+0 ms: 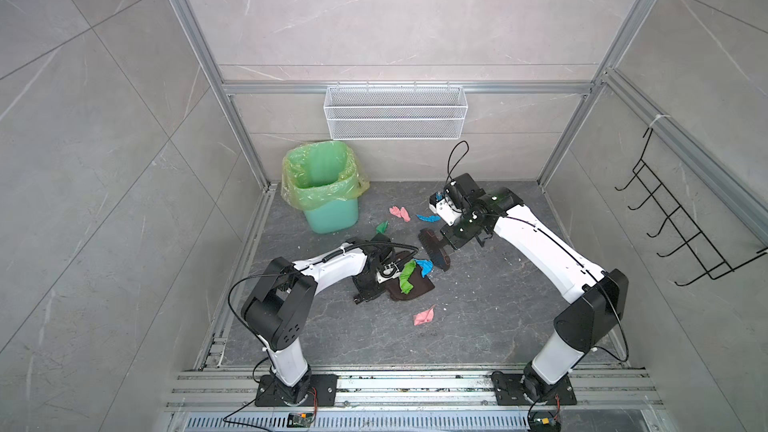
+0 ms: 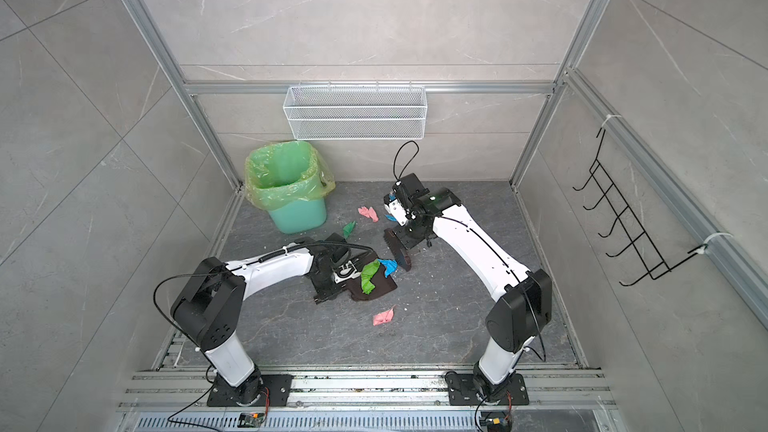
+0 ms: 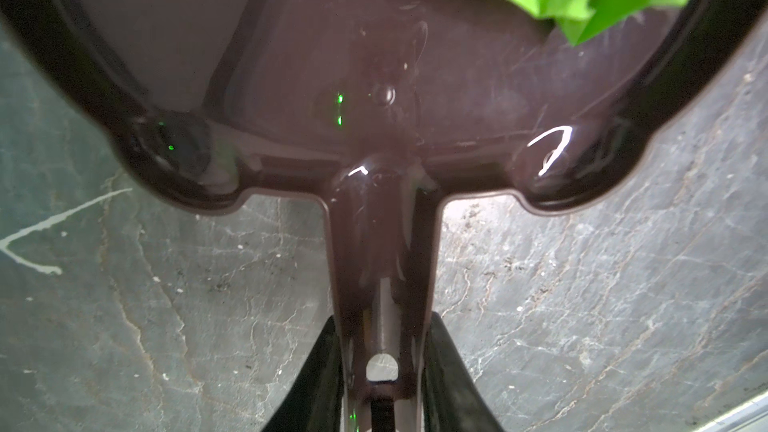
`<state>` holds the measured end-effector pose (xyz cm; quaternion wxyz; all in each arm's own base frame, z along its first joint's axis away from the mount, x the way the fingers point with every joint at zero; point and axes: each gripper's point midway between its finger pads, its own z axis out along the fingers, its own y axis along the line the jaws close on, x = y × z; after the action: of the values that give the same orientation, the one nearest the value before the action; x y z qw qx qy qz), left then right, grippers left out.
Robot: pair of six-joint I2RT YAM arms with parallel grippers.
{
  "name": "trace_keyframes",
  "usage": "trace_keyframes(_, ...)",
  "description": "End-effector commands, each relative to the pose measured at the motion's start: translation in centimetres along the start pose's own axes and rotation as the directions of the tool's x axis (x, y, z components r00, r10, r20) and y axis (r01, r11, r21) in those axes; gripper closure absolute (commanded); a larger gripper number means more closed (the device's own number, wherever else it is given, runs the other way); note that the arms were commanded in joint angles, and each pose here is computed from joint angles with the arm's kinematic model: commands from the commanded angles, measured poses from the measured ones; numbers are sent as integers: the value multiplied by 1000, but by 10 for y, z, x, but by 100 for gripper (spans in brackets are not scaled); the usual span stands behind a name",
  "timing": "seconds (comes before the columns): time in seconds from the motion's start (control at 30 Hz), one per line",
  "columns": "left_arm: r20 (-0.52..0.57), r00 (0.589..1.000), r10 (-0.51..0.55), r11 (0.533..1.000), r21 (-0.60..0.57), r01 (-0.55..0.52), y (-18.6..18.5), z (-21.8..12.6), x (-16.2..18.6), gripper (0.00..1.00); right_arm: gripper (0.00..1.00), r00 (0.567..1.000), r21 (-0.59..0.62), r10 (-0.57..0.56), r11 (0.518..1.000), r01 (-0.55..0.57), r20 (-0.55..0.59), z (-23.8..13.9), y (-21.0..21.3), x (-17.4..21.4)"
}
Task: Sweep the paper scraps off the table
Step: 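Sweep the blue scrap with the brush onto the dustpan held by left gripper, then lift the dustpan with the left gripper while the right gripper raises the brush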
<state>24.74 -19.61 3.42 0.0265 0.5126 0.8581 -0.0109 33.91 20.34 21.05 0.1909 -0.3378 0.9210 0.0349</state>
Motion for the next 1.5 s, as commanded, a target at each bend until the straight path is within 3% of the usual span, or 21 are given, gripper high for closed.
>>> trace_keyframes(0.0, -18, 1000, -15, 999, 50, 15, -4, -6, 0, 100, 100, 997, -93, -38, 995, 31, -68, 5, 18, 11)
trace_keyframes(0.53, 14, 1000, -27, 999, 45, 27, 4, -13, -9, 100, 100, 998, -188, -56, 981, 54, -3, -23, 43, 8)
trace_keyframes(0.8, 120, 992, -37, 999, -21, 39, 14, -28, -22, 100, 100, 995, -15, -18, 1000, 19, 97, -55, 14, -6)
trace_keyframes(1.07, 227, 973, -41, 998, -40, 51, 15, -46, -32, 100, 100, 972, 127, 38, 990, -69, 232, -91, -12, -14)
trace_keyframes(1.33, 269, 962, -52, 998, -20, 60, 17, -57, -36, 100, 100, 931, 283, 77, 941, -186, 357, -132, -45, -14)
trace_keyframes(1.47, 327, 942, -77, 996, -12, 86, 24, -81, -41, 100, 100, 918, 320, 111, 916, -243, 380, -131, -62, -7)
